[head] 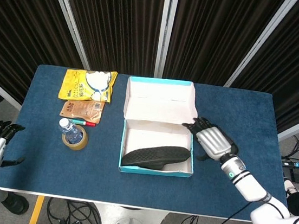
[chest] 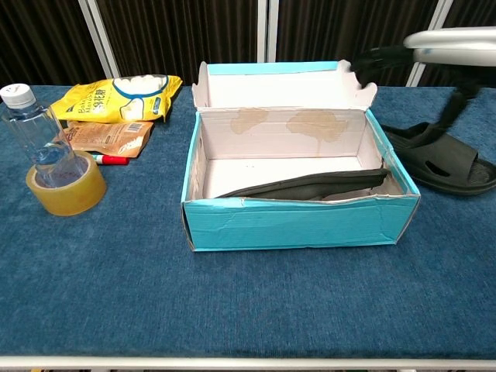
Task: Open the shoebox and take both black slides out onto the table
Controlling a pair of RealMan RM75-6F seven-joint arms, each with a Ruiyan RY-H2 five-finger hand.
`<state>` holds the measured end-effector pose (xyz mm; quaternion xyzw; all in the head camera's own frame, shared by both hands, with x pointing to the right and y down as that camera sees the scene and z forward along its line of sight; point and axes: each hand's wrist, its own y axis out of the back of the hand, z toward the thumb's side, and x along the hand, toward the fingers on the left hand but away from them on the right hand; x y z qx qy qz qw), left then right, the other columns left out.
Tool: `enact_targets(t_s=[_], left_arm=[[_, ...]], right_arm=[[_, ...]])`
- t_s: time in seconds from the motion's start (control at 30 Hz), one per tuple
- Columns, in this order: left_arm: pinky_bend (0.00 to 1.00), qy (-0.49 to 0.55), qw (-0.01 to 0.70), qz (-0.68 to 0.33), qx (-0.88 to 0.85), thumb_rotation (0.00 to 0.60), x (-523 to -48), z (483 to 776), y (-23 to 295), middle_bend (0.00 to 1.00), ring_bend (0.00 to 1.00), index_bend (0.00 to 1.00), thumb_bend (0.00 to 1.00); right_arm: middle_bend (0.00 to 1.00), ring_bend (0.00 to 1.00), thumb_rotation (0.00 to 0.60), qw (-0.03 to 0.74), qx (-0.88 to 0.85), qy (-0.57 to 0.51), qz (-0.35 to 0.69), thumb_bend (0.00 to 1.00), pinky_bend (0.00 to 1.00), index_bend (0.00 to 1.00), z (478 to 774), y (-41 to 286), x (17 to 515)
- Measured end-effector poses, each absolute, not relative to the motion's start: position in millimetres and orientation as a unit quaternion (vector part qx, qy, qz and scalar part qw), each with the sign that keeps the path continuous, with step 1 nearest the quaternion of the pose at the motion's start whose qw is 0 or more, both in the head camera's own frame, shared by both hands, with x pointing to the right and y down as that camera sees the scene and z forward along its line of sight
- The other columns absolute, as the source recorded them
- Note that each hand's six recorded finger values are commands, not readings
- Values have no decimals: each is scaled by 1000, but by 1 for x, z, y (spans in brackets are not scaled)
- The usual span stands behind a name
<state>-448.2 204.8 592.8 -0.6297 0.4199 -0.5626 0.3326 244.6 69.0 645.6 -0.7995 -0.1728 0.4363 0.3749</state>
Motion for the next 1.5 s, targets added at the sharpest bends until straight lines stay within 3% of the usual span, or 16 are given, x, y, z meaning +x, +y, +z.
enact_targets(t_s=[0.23, 0.93, 1.03, 1.13, 1.2, 1.3, 1.5], left_arm=[[91, 422, 327, -567, -627, 600, -453, 594, 206, 188, 100, 209, 97], [91, 424, 327, -567, -626, 600, -453, 597, 204, 189, 100, 209, 98], [91, 424, 327, -566, -627, 600, -453, 597, 203, 189, 100, 209, 97], [91, 425, 326, -565, -627, 600, -453, 597, 203, 189, 100, 209, 97], [91, 426, 325, -566, -626, 600, -454, 596, 204, 189, 100, 209, 97], [92, 428, 323, -566, -626, 600, -456, 596, 205, 188, 100, 209, 97], [92, 431, 321, -566, -626, 600, -458, 597, 207, 188, 100, 209, 97]], right_arm=[[193, 30, 600, 365, -835, -114, 395, 0, 0, 123, 669, 80, 185], [220, 38, 600, 401, -801, 21, 444, 21, 3, 156, 704, 98, 175], [277, 120, 600, 414, -795, 35, 442, 190, 76, 269, 710, 99, 166], [442, 299, 600, 436, -786, 38, 436, 392, 225, 555, 711, 98, 159], [510, 363, 600, 458, -778, 38, 429, 464, 283, 642, 709, 95, 154], [550, 392, 600, 492, -763, 43, 417, 520, 302, 693, 706, 92, 148], [589, 421, 600, 553, -735, 62, 388, 541, 308, 750, 701, 87, 141]])
